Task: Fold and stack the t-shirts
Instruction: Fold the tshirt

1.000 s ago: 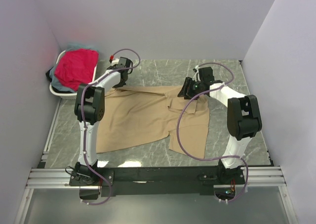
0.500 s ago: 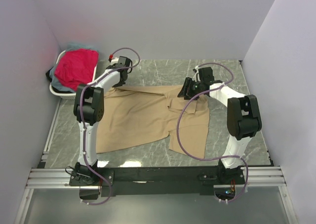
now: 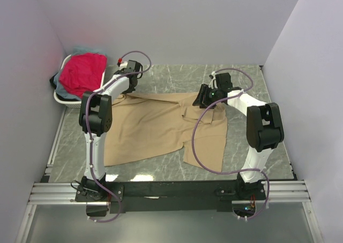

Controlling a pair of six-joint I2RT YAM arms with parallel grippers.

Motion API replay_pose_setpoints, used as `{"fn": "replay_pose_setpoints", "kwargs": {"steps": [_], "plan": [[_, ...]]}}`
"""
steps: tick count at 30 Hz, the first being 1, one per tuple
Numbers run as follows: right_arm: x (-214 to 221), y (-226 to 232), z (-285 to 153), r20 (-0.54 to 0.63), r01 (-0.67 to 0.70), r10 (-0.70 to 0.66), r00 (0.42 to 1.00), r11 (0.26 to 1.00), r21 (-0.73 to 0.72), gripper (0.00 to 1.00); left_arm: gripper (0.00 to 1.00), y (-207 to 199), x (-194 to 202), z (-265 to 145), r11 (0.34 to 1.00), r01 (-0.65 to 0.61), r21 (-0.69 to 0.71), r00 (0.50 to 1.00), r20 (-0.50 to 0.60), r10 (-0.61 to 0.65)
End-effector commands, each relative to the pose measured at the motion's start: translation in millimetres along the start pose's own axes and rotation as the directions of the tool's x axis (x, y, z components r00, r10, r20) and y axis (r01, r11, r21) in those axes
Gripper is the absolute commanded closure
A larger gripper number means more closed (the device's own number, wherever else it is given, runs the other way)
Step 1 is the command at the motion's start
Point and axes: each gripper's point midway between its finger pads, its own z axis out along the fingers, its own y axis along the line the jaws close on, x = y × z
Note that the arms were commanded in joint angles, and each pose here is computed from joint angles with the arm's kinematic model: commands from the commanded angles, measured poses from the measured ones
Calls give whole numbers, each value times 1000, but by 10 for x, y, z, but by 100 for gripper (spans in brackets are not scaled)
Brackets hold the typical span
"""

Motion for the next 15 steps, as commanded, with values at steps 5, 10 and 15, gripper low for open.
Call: {"fn": "replay_pose_setpoints", "kwargs": {"steps": [5,10,15], "plan": [[-67,58,33,4,30,-30,1000,999,-16,44,99,-13,-185,-121,999,23,48,999,33,-25],[-84,67,24,6,32,-32,999,999,-15,44,67,0,-171,-104,999,21,38,999,33,-22],[-64,40,47,-3,26,-26,1000,1000,-12,44,72,8,-140,-69,999,20,30,999,29,-21]]}}
